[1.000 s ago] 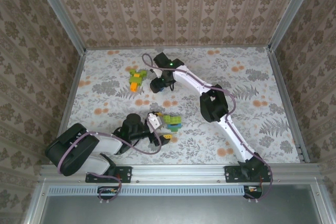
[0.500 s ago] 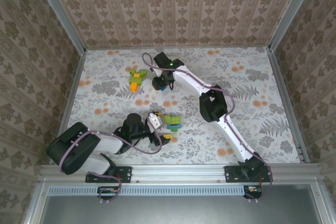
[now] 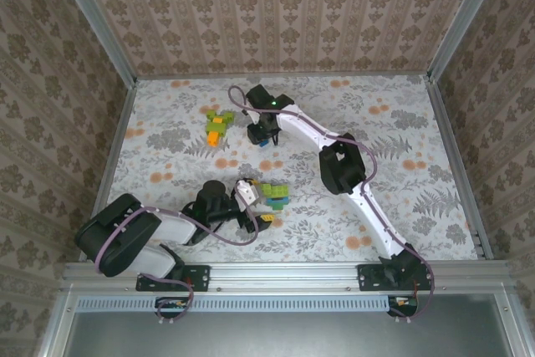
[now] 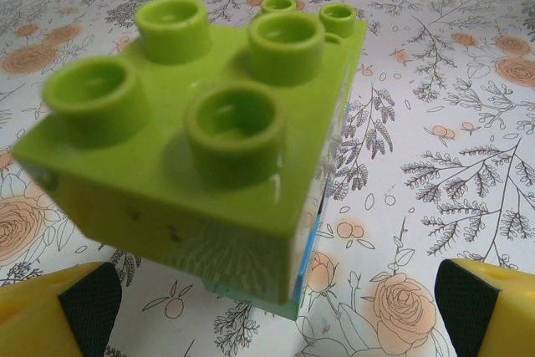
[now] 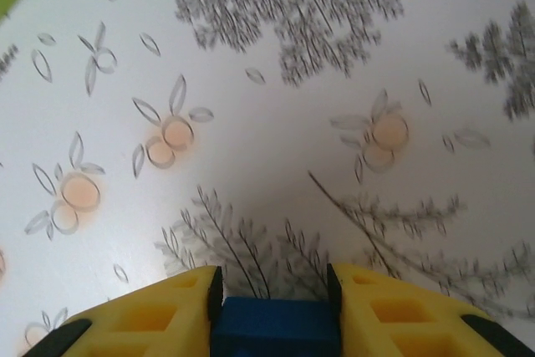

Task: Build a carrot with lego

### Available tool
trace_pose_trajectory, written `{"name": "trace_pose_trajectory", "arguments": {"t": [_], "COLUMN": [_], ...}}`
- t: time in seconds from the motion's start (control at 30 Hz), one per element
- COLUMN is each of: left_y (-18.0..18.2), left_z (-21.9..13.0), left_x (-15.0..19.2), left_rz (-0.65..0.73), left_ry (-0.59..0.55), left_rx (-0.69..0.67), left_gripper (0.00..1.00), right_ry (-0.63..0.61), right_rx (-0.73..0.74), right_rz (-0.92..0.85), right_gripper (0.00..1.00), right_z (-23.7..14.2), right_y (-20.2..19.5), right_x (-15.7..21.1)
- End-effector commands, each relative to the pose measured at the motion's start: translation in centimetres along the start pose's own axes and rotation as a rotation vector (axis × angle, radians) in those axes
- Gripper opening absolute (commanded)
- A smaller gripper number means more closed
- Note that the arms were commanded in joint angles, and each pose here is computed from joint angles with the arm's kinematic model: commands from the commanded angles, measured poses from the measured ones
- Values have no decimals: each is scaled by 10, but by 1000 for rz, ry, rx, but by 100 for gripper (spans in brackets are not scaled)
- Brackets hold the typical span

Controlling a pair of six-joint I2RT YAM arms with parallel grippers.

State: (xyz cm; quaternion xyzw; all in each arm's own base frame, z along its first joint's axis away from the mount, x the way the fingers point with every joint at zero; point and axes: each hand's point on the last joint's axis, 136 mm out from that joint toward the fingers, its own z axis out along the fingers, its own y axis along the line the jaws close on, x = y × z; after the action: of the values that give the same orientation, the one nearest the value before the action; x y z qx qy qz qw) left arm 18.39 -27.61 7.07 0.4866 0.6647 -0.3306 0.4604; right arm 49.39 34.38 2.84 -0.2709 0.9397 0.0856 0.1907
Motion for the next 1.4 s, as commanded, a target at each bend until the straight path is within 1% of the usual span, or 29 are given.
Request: {"name": "trace_pose_trajectory", "arguments": {"t": [0.0,0.13,0.27,0.53,0.67,0.87,0.9,1.07,1.37], "left_y": [5,5,5,6,5,5,5,6,8], "left_z": [2,3,3,3,3,4,4,5,7], "left_x": [-9,-8,-10,-11,-11,-10,-9,-8,-7], "left_rz": [18,17,21,27,24,21,20,17,17], "left_ry": [-26,-24,-29,-30,-30,-25,-23,-16,-11], "left_rx": [-5,-5,-4,-6,-1,1,2,2,-2], "left_gripper": [100,100,100,100,100,100,100,100,100], "right_ry": [5,14,14,39,52,81,65,71,77], "right_rx": [93,148,190,268,271,264,257,256,251], "right_rz": [68,126,196,341,395,464,474,505,507], "right_gripper": [36,37,37,38,39,39,40,47,47], "right_z": [-34,-52,-72,-104,-106,-93,-91,-87,-98], "right_y": [-26,-47,-61,-74,-74,-71,-71,-70,-68], "right_x": [5,22,49,121,154,194,194,208,220]}}
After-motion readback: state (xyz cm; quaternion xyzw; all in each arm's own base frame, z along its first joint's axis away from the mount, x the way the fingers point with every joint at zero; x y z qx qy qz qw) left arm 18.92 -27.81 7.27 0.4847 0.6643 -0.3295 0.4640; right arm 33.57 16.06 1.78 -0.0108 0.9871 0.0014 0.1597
